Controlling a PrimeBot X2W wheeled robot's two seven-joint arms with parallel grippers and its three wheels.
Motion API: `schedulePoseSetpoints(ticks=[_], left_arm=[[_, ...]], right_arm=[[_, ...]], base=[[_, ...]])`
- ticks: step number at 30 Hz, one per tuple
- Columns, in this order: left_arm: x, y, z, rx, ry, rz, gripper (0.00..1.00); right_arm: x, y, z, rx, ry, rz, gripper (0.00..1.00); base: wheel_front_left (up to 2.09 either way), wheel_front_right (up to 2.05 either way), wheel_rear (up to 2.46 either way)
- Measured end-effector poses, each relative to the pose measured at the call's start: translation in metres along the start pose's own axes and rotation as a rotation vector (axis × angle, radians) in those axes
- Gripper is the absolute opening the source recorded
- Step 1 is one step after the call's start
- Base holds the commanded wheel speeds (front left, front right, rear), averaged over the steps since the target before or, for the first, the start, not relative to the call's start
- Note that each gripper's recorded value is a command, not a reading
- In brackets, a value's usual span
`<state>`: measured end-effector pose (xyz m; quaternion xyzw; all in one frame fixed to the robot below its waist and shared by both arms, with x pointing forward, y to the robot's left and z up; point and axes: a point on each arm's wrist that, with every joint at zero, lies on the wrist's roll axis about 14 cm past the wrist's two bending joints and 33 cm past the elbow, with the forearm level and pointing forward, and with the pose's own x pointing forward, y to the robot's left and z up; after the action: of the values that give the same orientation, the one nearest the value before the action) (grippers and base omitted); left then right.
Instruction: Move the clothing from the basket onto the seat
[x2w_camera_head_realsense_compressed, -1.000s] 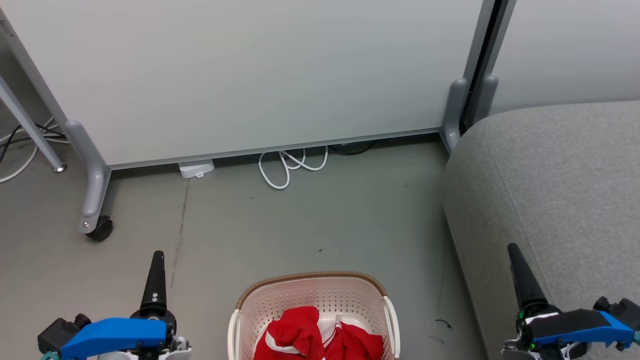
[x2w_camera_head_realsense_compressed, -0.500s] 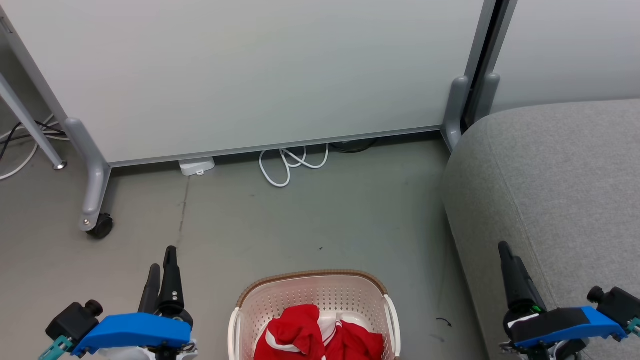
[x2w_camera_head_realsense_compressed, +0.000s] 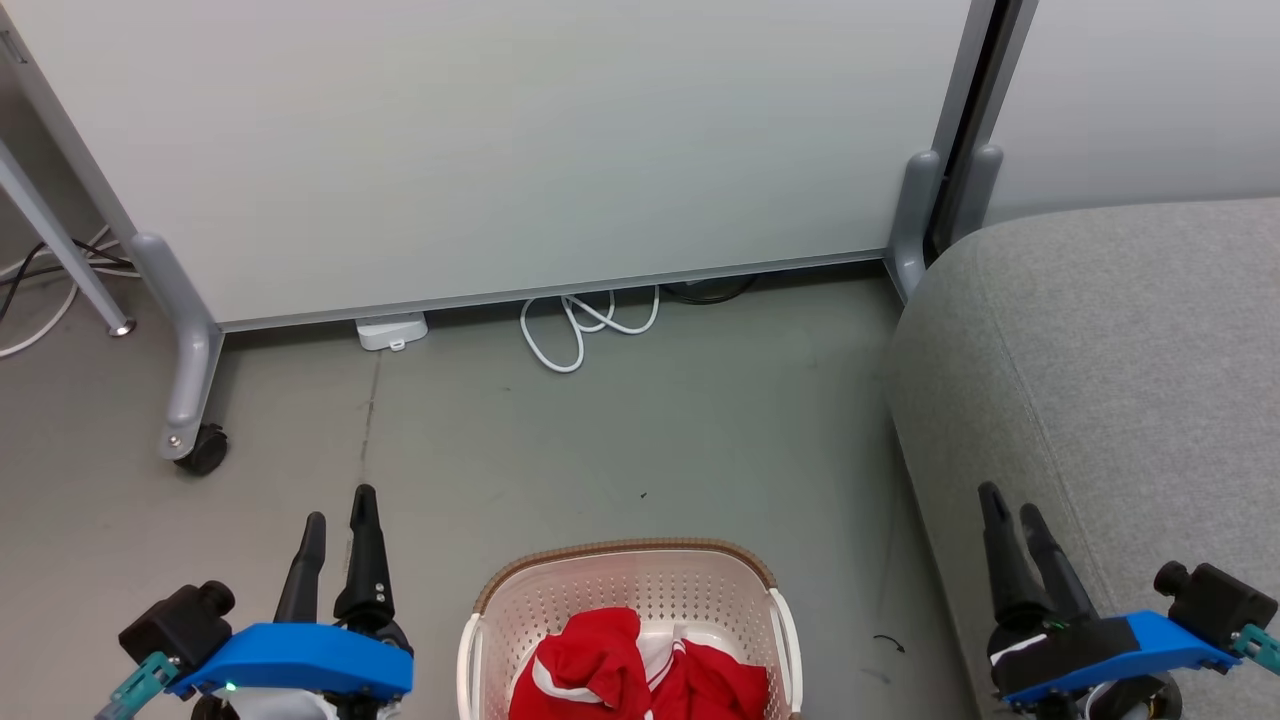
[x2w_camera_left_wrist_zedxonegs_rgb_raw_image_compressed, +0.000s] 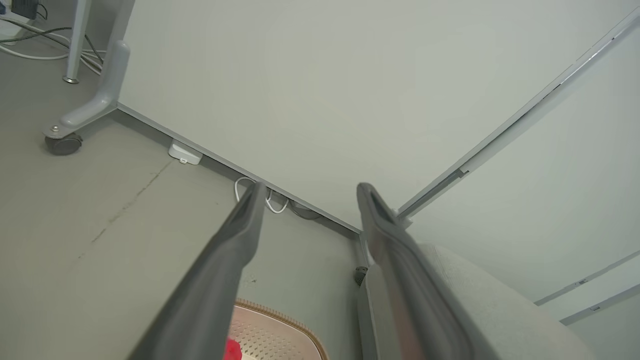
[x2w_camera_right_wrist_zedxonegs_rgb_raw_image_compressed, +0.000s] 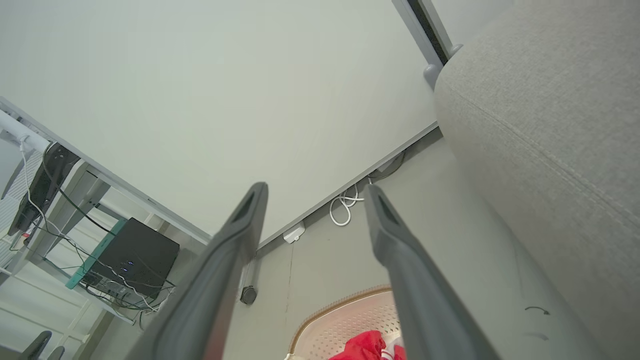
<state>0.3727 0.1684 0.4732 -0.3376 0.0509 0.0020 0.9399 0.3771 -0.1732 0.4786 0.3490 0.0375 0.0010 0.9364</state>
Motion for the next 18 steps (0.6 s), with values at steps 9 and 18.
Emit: schedulePoseSetpoints(ticks=[9, 18], left_arm=[[-0.0008, -0.0010, -0.0033, 0.109, 0.001, -0.008, 1.00], [-0.0010, -0.0026, -0.0060, 0.199, 0.000, -0.018, 1.00]], right_arm=[[0.0002, 0.0048, -0.0022, -0.113, 0.006, 0.022, 1.00], [0.0001, 0.0076, -0.0061, -0.211, 0.021, 0.039, 1.00]], base=[[0.00, 0.00, 0.00], [0.00, 0.00, 0.00]])
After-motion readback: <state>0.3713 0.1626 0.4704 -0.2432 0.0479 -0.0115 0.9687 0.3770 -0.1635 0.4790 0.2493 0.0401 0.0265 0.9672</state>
